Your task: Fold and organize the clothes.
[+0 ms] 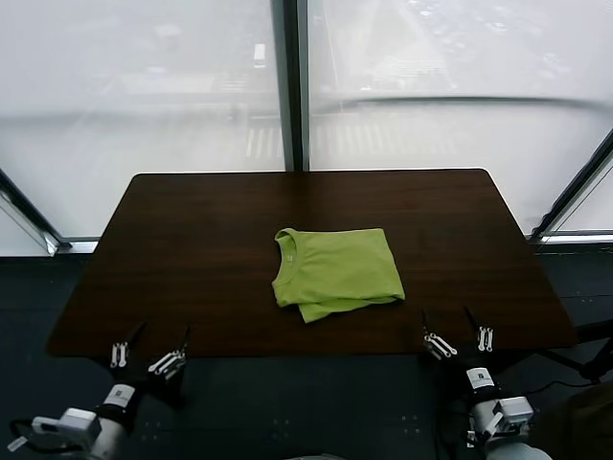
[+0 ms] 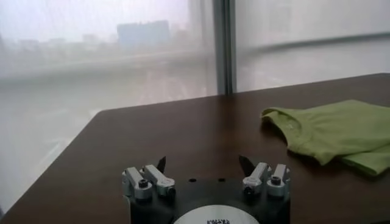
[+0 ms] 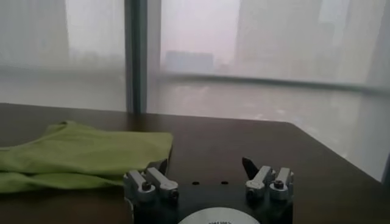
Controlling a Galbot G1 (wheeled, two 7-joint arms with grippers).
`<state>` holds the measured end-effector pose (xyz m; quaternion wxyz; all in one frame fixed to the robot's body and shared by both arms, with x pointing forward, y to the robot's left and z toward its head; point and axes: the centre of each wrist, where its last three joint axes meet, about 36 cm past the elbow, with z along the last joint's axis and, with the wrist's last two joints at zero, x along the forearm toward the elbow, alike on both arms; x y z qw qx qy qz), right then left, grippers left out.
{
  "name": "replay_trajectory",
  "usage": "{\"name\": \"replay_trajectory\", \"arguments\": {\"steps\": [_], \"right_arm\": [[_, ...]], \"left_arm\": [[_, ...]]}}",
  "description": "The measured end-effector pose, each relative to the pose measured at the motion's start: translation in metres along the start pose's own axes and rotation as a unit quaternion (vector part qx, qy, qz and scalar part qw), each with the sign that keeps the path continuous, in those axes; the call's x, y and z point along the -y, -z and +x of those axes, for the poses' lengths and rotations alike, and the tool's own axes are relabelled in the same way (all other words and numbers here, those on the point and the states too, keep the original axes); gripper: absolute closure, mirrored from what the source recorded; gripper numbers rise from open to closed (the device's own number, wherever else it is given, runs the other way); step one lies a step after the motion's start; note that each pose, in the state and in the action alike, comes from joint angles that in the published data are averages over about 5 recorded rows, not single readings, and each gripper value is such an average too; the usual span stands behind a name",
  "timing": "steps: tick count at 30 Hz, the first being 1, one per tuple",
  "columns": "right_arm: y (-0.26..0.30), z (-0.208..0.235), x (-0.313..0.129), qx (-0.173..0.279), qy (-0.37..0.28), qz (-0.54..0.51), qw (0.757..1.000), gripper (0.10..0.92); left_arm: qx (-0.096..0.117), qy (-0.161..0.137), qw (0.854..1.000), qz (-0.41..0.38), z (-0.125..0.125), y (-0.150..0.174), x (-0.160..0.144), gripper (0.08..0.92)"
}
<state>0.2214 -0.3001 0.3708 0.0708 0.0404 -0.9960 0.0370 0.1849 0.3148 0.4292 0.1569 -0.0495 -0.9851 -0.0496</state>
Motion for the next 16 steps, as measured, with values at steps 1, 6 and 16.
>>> {"name": "replay_trajectory", "arguments": {"steps": [1,6,16], "right_arm": [[0.0002,-0.0002,0.0000,0.000,0.000,0.000,1.000,0.115],[0.0003,-0.0005,-0.0003,0.000,0.001,0.001,1.000,0.115],[0.0001,0.0001,-0.0009,-0.001,0.002,0.000,1.000,0.115]], "left_arm": [[-0.001,0.000,1.000,0.000,0.0004,-0.0003,0.0001,0.092],[-0.001,0.000,1.000,0.001,0.0014,-0.0010,0.0004,0.092],[-0.001,-0.003,1.000,0.000,0.0015,-0.0004,0.0008,0.092]]}}
